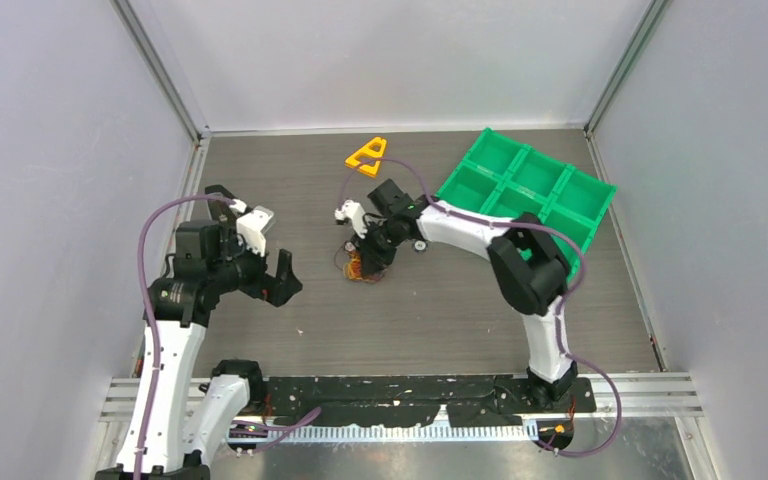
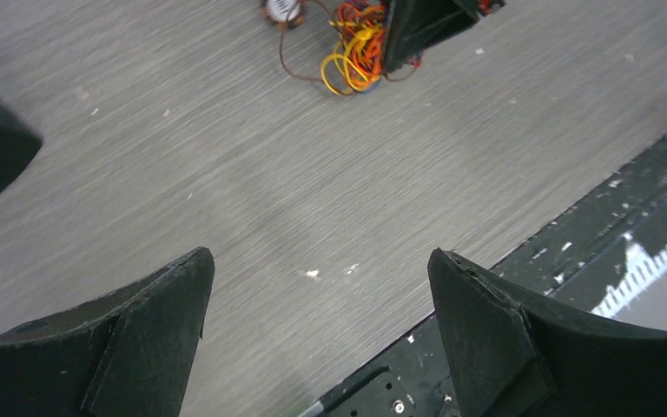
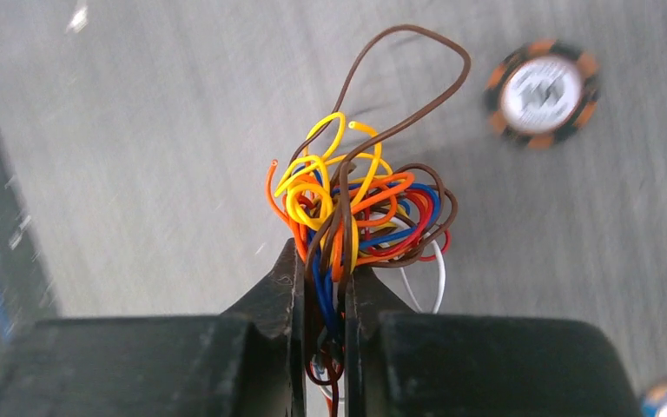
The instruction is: Untangle the cables
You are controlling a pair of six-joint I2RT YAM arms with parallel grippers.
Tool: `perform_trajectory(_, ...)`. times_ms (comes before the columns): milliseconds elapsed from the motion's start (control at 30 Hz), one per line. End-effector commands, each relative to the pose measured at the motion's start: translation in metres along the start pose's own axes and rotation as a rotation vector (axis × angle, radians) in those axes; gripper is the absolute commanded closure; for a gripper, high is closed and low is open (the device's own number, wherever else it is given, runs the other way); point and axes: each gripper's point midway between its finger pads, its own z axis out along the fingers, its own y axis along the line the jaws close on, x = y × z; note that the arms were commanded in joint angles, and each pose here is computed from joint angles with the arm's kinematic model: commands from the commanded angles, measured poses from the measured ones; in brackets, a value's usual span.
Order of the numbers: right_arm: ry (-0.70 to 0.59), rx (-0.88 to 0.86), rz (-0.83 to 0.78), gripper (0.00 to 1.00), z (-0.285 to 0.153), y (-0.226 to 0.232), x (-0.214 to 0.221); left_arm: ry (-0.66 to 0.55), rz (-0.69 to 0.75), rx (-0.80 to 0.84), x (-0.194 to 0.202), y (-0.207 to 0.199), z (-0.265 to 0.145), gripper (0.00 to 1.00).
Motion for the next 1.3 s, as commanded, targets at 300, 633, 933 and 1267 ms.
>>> perform_trajectory(300, -0.317, -0.184, -0.318, 0.89, -0.151, 0.122, -0.043, -0.266, 0.323, 0.487, -0.056, -0.084, 0.040, 0.04)
perform_trajectory(633, -0.340, -0.210, -0.379, 0.84, -0.172, 0.140, -0.043, -0.266, 0.375, 0.622, -0.064, -0.138, 0.058, 0.45)
perform_trajectory(933, -0.321, -0.152, -0.300, 0.78, -0.179, 0.124, -0.016, -0.211, 0.338, 0.627, -0.058, -0.137, 0.058, 1.00)
perform_trajectory(1267, -0.221, 0.033, -0.091, 0.82, -0.213, 0.041, 0.064, -0.177, 0.274, 0.321, -0.041, -0.037, 0.047, 1.00)
